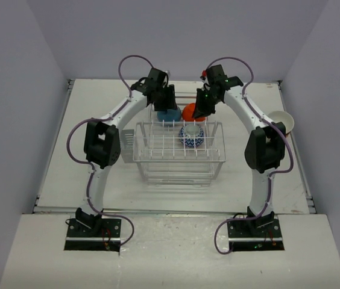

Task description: Unload the bowls from the dish rack

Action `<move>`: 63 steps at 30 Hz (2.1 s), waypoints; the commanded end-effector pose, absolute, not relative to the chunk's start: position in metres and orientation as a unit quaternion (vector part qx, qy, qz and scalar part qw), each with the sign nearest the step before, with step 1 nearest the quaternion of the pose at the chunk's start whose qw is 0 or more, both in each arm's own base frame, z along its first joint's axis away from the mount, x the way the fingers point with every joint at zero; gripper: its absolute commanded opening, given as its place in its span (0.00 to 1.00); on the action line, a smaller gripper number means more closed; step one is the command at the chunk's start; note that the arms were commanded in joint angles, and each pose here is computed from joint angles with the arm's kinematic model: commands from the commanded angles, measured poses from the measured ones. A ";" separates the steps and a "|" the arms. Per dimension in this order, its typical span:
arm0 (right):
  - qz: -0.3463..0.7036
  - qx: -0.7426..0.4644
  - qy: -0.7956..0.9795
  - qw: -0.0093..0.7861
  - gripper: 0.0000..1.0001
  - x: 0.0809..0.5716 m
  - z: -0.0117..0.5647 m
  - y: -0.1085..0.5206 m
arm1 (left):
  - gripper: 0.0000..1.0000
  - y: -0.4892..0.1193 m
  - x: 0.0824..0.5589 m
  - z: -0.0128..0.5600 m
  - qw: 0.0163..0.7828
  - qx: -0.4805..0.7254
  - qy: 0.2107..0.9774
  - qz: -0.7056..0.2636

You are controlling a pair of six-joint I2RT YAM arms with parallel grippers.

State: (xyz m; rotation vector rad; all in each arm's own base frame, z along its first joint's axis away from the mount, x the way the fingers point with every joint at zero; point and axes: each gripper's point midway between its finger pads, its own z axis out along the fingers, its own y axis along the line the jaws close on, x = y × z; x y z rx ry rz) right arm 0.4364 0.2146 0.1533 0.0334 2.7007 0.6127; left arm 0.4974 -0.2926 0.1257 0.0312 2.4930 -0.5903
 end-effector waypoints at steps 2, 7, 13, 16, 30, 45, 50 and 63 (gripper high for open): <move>0.224 -0.010 0.956 0.188 0.14 0.415 0.173 0.211 | 0.53 -0.294 0.491 0.158 0.306 0.028 0.923 -0.230; 0.213 -0.014 0.961 0.174 0.06 0.400 0.161 0.207 | 0.48 -0.293 0.492 0.161 0.306 0.027 0.924 -0.228; 0.208 -0.026 0.963 0.169 0.00 0.387 0.157 0.207 | 0.41 -0.292 0.492 0.166 0.309 0.026 0.923 -0.226; 0.217 -0.032 0.961 0.166 0.00 0.384 0.158 0.211 | 0.40 -0.291 0.491 0.171 0.313 0.027 0.922 -0.227; 0.221 -0.058 0.966 0.119 0.00 0.388 0.121 0.241 | 0.60 -0.285 0.494 0.189 0.334 0.038 0.916 -0.219; 0.247 -0.089 0.958 0.116 0.00 0.410 0.117 0.290 | 0.72 -0.252 0.483 0.211 0.370 0.048 0.914 -0.159; 0.258 -0.089 0.954 0.120 0.00 0.423 0.117 0.304 | 0.73 -0.244 0.475 0.207 0.364 0.049 0.917 -0.155; 0.386 -0.142 0.907 0.090 0.02 0.414 0.132 0.355 | 0.73 -0.221 0.471 0.212 0.369 0.042 0.923 -0.105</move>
